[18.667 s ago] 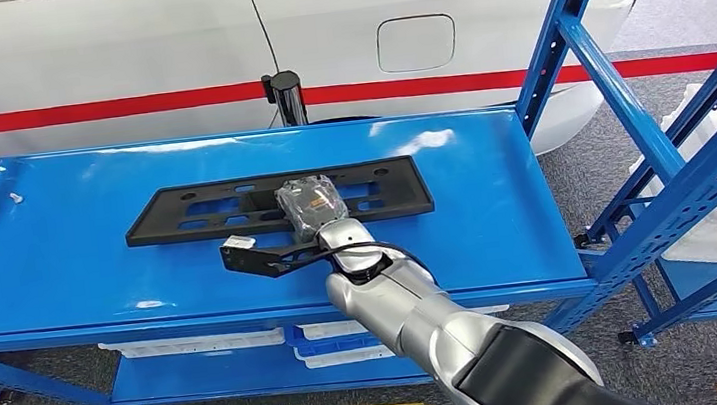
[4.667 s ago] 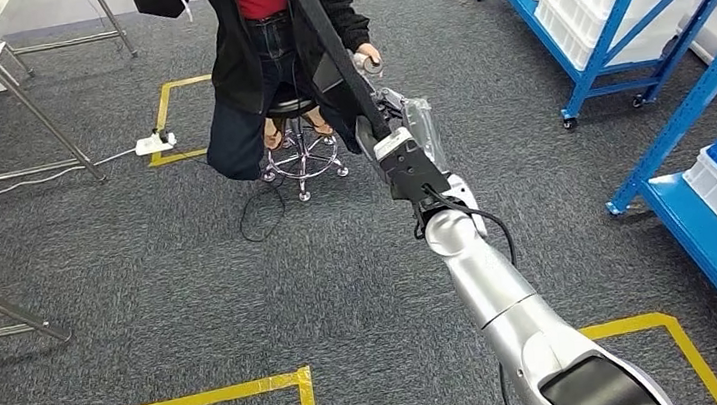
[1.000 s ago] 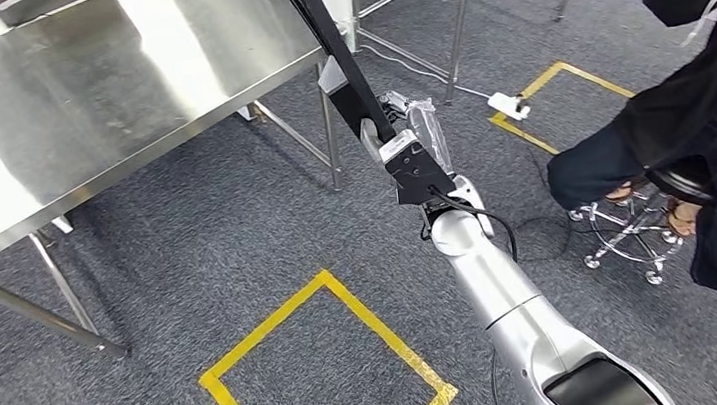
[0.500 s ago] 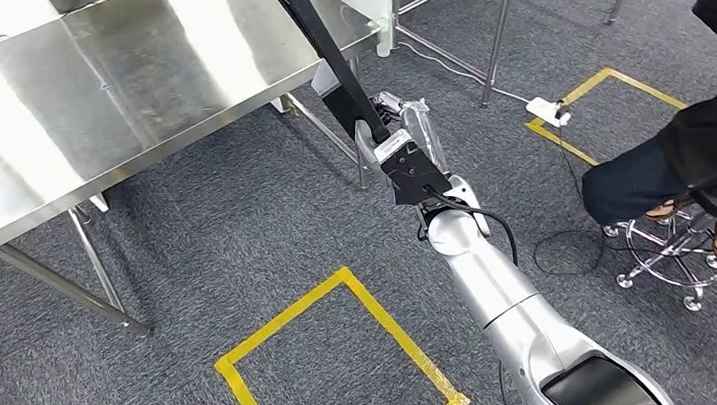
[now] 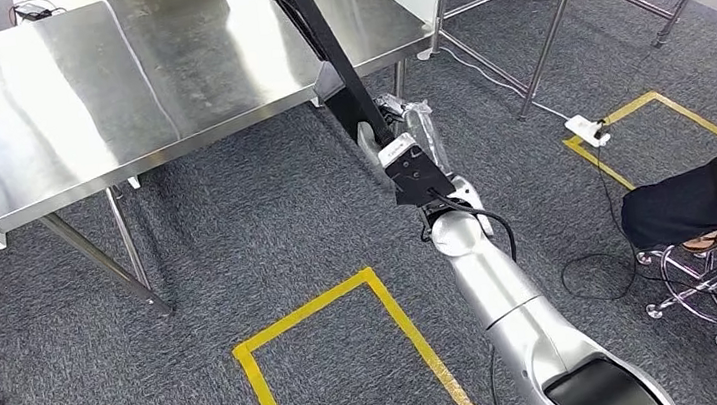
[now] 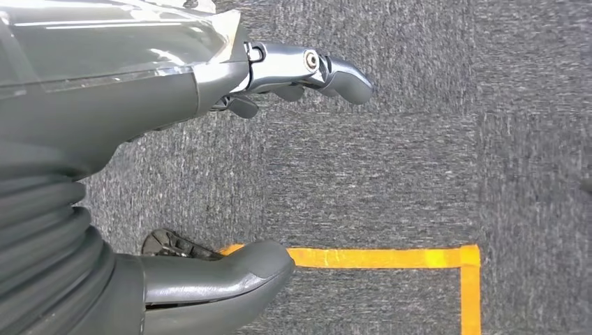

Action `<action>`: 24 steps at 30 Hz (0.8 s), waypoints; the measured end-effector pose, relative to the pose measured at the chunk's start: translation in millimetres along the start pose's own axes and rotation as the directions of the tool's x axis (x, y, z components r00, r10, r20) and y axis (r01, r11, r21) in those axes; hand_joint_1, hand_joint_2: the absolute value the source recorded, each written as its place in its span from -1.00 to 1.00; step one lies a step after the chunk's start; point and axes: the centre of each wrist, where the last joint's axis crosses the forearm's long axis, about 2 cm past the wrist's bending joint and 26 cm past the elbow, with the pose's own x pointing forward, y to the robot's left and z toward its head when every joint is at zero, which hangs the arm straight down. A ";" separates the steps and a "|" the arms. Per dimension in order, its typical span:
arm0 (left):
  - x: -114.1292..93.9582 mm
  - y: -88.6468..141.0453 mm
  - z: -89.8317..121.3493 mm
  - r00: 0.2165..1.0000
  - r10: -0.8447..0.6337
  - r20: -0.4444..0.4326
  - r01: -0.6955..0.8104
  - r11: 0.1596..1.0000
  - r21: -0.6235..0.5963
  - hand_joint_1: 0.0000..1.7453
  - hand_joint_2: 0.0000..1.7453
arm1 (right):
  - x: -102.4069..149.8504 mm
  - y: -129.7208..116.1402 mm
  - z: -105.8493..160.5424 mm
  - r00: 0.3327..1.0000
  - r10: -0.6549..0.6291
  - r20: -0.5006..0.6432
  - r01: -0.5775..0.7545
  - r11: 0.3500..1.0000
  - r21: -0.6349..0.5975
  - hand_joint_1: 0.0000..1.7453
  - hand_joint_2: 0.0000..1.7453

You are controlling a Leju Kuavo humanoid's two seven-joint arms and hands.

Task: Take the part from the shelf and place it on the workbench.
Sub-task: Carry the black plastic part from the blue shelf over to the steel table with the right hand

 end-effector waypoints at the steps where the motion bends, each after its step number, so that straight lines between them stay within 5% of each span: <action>1: -0.2 0.2 0.2 1.000 0.004 0.002 -0.004 1.000 0.001 -1.00 1.00 | -0.5 -0.5 0.4 1.000 -0.004 0.004 0.004 1.000 -0.005 1.00 1.00; 24: -9.3 6.0 6.6 1.000 0.012 0.013 -0.012 0.999 -0.035 -1.00 1.00 | -9.9 -37.7 65.1 0.999 0.042 -0.012 -0.043 0.991 -0.128 1.00 1.00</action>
